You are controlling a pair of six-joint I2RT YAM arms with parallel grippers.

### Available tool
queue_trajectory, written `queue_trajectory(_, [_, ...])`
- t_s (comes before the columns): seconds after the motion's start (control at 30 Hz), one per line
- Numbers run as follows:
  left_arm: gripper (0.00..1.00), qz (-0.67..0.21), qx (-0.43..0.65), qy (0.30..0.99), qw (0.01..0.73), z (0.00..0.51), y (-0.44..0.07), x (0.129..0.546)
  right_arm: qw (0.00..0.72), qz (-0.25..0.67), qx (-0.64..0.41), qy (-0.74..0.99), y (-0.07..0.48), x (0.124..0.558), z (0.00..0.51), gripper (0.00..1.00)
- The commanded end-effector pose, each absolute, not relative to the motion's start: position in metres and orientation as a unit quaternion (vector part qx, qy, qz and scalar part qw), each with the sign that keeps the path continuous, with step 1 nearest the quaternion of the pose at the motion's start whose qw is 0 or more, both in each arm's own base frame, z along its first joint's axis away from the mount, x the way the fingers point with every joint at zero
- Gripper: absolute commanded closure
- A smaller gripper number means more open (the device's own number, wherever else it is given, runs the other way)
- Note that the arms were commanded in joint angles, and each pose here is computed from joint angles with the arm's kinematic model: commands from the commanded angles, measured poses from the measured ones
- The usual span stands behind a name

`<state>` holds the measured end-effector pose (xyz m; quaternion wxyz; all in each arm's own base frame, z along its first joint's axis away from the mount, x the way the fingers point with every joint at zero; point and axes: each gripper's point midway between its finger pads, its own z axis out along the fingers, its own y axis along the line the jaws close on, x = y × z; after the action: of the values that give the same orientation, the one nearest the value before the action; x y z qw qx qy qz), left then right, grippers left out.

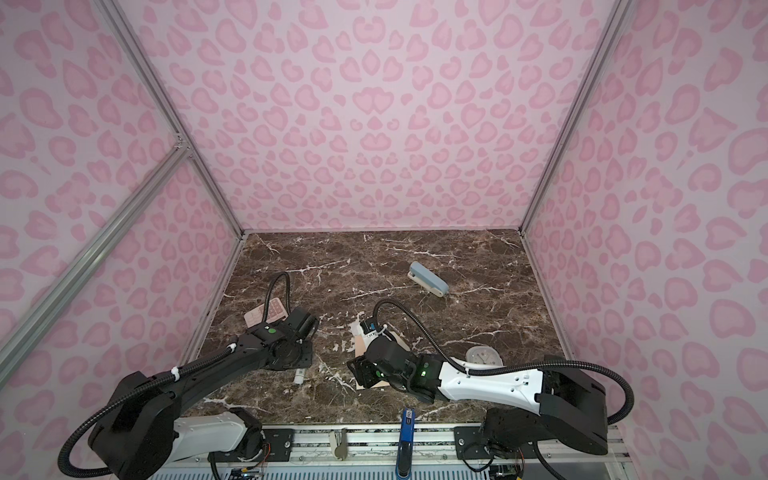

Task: Place the letter into the envelope and seal it
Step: 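Grasp the white glue stick upright with the left gripper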

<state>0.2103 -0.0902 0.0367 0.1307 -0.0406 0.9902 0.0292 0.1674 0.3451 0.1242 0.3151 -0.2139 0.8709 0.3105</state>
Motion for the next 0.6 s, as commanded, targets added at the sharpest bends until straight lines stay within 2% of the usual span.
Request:
queue_trajectory(0.0, [0.54, 0.007, -0.020, 0.993, 0.117, 0.033, -0.099, 0.212, 0.329, 0.304, -0.210, 0.869, 0.342, 0.171, 0.124, 0.43])
queue_trajectory(0.27, [0.55, -0.011, -0.009, 0.996, 0.085, 0.024, -0.107, 0.207, 0.327, 0.300, -0.210, 0.871, 0.341, 0.171, 0.120, 0.43])
queue_trajectory(0.4, [0.61, -0.017, -0.004, 0.997, 0.070, 0.019, -0.110, 0.206, 0.326, 0.299, -0.210, 0.872, 0.341, 0.171, 0.118, 0.43])
queue_trajectory(0.57, [0.62, -0.018, 0.004, 0.998, 0.055, 0.017, -0.111, 0.205, 0.329, 0.301, -0.207, 0.871, 0.341, 0.172, 0.117, 0.43])
